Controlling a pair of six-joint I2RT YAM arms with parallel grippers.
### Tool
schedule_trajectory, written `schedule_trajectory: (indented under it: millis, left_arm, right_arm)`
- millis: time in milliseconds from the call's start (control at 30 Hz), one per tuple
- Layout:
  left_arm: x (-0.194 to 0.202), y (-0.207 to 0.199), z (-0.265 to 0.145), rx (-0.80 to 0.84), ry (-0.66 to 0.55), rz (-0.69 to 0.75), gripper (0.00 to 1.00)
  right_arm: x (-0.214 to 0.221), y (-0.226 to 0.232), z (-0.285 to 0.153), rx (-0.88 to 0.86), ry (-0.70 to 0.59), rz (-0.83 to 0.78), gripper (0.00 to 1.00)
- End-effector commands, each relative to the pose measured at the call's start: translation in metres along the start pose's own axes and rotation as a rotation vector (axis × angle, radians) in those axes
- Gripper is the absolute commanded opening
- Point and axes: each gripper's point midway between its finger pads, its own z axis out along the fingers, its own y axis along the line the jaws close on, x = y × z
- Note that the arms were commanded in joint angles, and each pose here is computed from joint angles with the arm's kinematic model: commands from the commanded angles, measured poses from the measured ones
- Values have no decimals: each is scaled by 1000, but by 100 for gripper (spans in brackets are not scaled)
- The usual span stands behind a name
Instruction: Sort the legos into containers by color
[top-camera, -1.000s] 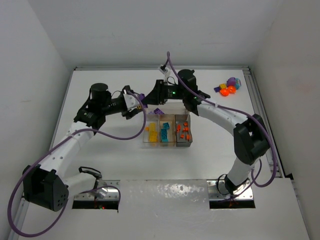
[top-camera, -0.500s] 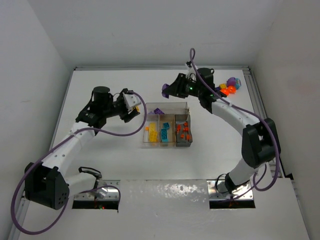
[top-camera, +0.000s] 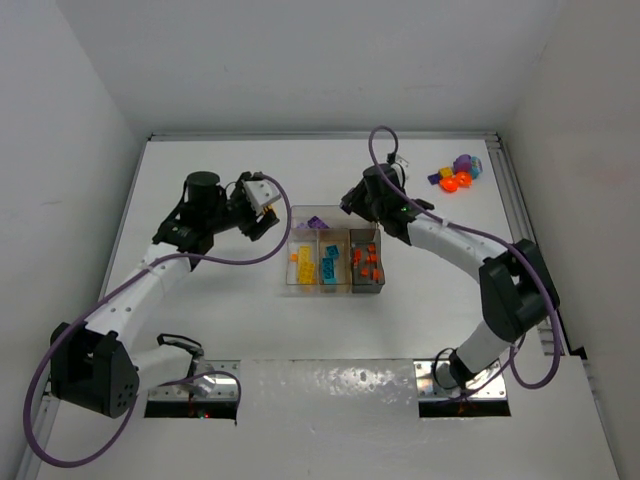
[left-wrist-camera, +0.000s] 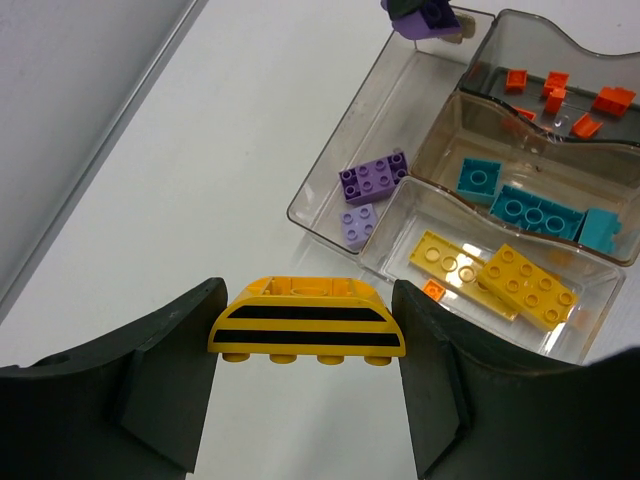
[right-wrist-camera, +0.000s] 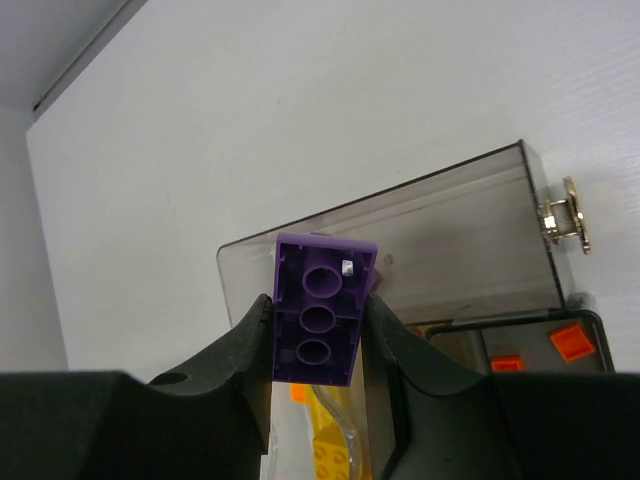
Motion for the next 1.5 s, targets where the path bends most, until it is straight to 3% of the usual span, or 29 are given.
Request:
schedule_trajectory:
  millis: [0,500,700,833,1000,1167,1333,1467]
  left_arm:
    - [-10,8,-2,-39,-44,4,0]
    - [-12,12,-3,-68,-53,6,0]
    - [-11,11,-3,-65,-53,4,0]
    - [-12,12,-2,-67,-57,6,0]
    - [-15,12,-2,-63,-64,4,0]
    - [-26,-9,-5,55,-120,-35,0]
    - [-33,-46,-14,240,-190,43,0]
    - [-4,-41,3,248,-74,3,0]
  right_arm:
    - [-23,-6,11,70,-118,129,3]
    - [29,-32,42,178,16,293,18]
    - [24,-24,44,155,16,253,47]
    - [23,-21,43,143,17,252,55]
    - [11,-11,39,102,-11,218,56]
    - [-14,36,22,-110,-74,-44,55]
    - [-25,47,1,-217,-119,-293,56]
    - [-25,53,-15,-295,-69,-416,57]
